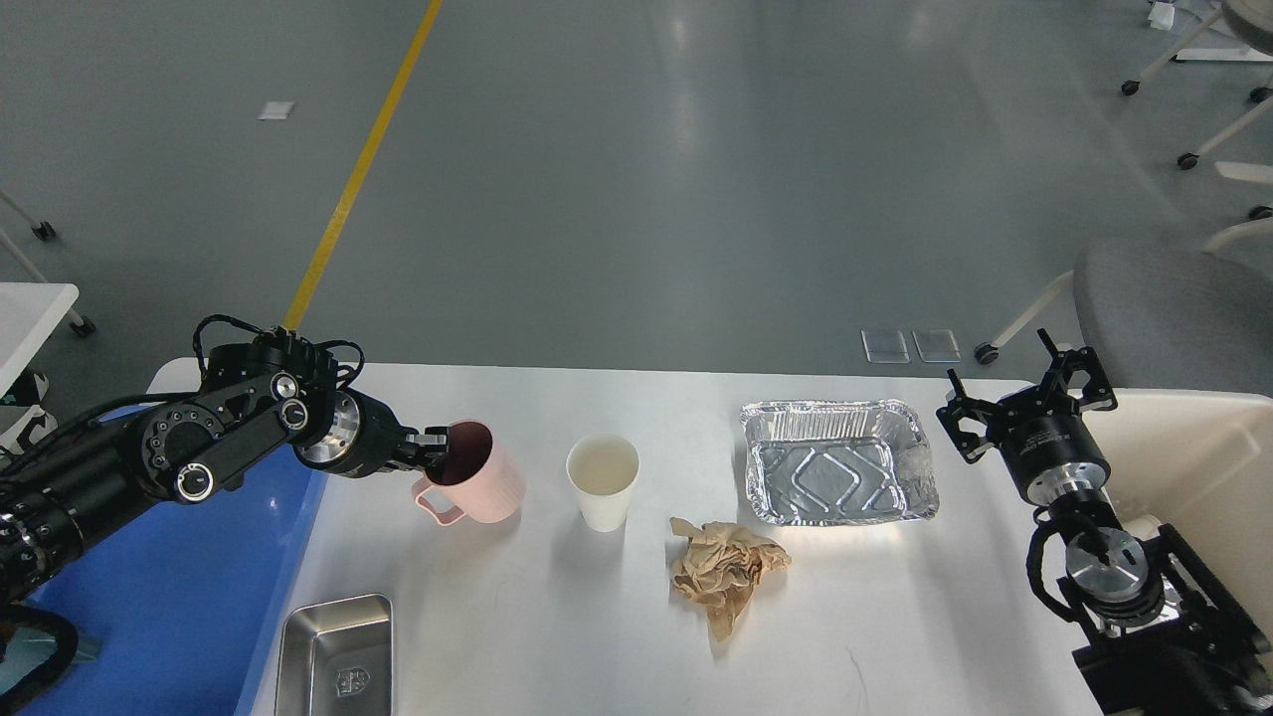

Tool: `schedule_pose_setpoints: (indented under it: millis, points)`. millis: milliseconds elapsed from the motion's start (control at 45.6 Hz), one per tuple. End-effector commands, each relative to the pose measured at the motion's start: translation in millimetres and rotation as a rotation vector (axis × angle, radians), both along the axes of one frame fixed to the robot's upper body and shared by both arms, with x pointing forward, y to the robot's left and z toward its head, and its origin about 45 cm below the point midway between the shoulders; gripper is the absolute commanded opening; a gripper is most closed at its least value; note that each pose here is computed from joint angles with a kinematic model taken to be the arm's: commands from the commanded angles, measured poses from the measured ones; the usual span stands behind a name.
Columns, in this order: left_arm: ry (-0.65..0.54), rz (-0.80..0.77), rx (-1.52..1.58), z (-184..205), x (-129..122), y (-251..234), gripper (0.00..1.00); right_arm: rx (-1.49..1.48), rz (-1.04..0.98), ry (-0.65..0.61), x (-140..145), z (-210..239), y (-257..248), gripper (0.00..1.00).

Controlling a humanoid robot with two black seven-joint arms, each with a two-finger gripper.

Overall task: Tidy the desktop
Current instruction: 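Grasp the pink mug rim with the left gripper, then lift the pink mug and carry it over the blue bin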

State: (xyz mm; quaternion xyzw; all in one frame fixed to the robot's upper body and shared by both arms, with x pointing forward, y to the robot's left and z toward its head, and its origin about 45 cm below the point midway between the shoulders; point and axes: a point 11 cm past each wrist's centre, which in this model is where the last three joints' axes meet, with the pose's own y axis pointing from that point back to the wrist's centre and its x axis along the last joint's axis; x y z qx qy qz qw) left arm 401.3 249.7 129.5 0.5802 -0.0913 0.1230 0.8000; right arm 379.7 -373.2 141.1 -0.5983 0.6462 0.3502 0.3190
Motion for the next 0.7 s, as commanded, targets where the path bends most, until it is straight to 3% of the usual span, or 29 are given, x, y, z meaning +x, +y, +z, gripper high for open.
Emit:
schedule_pose_setpoints:
  millis: [0, 175, 329, 526, 680]
  points:
    - [-0.057, 0.051, -0.055, 29.8, 18.2, 8.4, 0.0, -0.002, 0.0, 0.0, -0.1, 0.2, -0.6, 1.0]
    - [-0.175, 0.119, -0.18, 109.0, 53.7, 22.1, 0.0, -0.002, -0.001, 0.001, -0.6, -0.4, -0.8, 1.0]
    - [-0.333, 0.165, -0.318, 211.0, 82.9, 31.0, 0.0, -0.002, -0.001, 0.003, -0.6, -0.5, -0.9, 1.0]
    - [-0.483, 0.205, -0.42, 309.2, 90.3, 49.0, 0.0, -0.002, -0.001, 0.001, -0.6, -0.4, -0.8, 1.0]
    - [-0.487, 0.227, -0.389, 333.1, 84.7, 65.5, 0.0, -0.003, -0.002, 0.003, -0.7, -0.3, -1.5, 1.0]
